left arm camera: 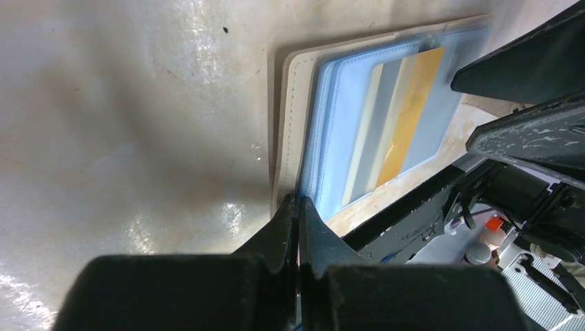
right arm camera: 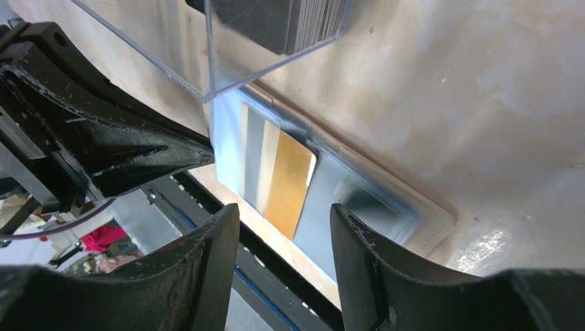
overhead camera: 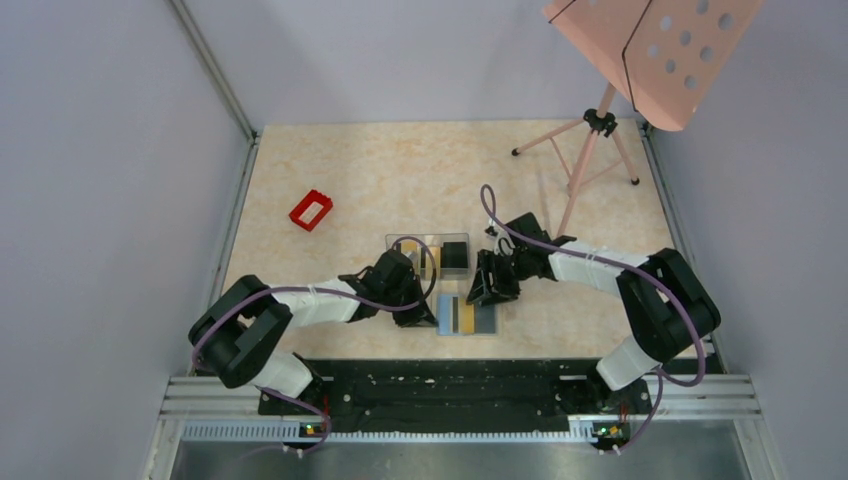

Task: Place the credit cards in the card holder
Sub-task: Insert the credit card into the card holder.

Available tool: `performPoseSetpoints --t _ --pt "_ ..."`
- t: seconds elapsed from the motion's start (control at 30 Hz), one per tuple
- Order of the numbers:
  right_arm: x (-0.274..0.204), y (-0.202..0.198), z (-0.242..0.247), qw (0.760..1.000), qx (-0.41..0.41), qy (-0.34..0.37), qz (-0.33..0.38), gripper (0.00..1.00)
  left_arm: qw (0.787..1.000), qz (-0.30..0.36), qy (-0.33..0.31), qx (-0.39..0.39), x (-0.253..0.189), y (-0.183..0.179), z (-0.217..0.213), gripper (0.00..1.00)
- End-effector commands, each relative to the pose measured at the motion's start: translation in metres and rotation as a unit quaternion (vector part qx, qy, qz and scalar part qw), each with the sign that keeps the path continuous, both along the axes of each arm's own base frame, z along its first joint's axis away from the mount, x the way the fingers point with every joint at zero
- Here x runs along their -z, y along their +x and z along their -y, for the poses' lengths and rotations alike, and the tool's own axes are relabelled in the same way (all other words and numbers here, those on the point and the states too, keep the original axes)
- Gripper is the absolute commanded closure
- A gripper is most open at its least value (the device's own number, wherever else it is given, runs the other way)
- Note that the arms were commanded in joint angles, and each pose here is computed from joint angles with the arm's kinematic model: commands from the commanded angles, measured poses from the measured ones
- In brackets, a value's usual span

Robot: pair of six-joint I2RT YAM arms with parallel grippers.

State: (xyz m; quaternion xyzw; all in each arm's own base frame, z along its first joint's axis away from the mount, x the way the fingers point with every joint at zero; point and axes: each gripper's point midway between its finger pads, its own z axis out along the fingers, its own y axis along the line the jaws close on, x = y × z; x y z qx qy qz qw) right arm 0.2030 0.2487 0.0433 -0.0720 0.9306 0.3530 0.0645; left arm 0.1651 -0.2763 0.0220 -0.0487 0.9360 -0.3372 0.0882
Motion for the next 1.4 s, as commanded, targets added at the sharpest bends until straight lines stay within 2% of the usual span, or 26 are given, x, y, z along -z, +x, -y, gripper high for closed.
performPoseSetpoints --t 0.0,0.33,0.47,0.57,0.8,0.83,0.9,0.97,1.03,1.17,1.37 --pt "-0.002 -0.010 -0.014 0.999 -0.012 0.032 -0.018 0.51 1.000 0.006 -0.003 0.006 -0.003 0.003 0.008 1.00" --pt "0.011 -0.013 -0.025 0.999 -0.021 0.024 -0.044 0.54 1.000 0.005 -0.003 0.011 -0.002 0.002 0.011 1.00" --pt "0.005 -0.016 -0.037 0.998 -0.031 0.038 -0.046 0.57 1.000 0.008 -0.005 0.012 -0.004 0.004 0.013 1.00" --pt "0.002 -0.018 -0.048 0.997 -0.043 0.046 -0.046 0.64 1.000 0.012 -0.007 0.015 -0.007 0.006 0.015 1.00" --pt "-0.007 -0.020 -0.057 0.996 -0.050 0.055 -0.041 0.66 1.000 0.015 -0.002 0.018 -0.012 0.007 0.017 0.99" --pt "-0.008 -0.019 -0.055 0.997 -0.050 0.048 -0.037 0.65 1.000 0.018 -0.001 0.016 -0.013 0.008 0.016 0.95" --pt "-0.007 -0.017 -0.049 0.998 -0.048 0.027 -0.025 0.61 1.000 0.024 0.001 0.013 -0.018 0.009 0.014 0.76" --pt "-0.011 -0.015 -0.044 0.999 -0.048 0.015 -0.010 0.56 0.999 0.037 -0.005 0.006 -0.028 0.011 0.013 0.66" --pt "-0.019 -0.015 -0.040 0.999 -0.049 0.011 0.003 0.53 0.999 0.047 -0.014 -0.001 -0.037 0.013 0.013 0.63" --pt "-0.031 -0.015 -0.037 0.998 -0.054 0.012 0.022 0.53 0.997 0.065 -0.043 -0.018 -0.056 0.017 0.016 0.57" --pt "-0.029 -0.018 -0.033 0.998 -0.055 0.006 0.025 0.64 0.994 0.064 -0.082 -0.018 -0.065 0.021 0.029 0.55"
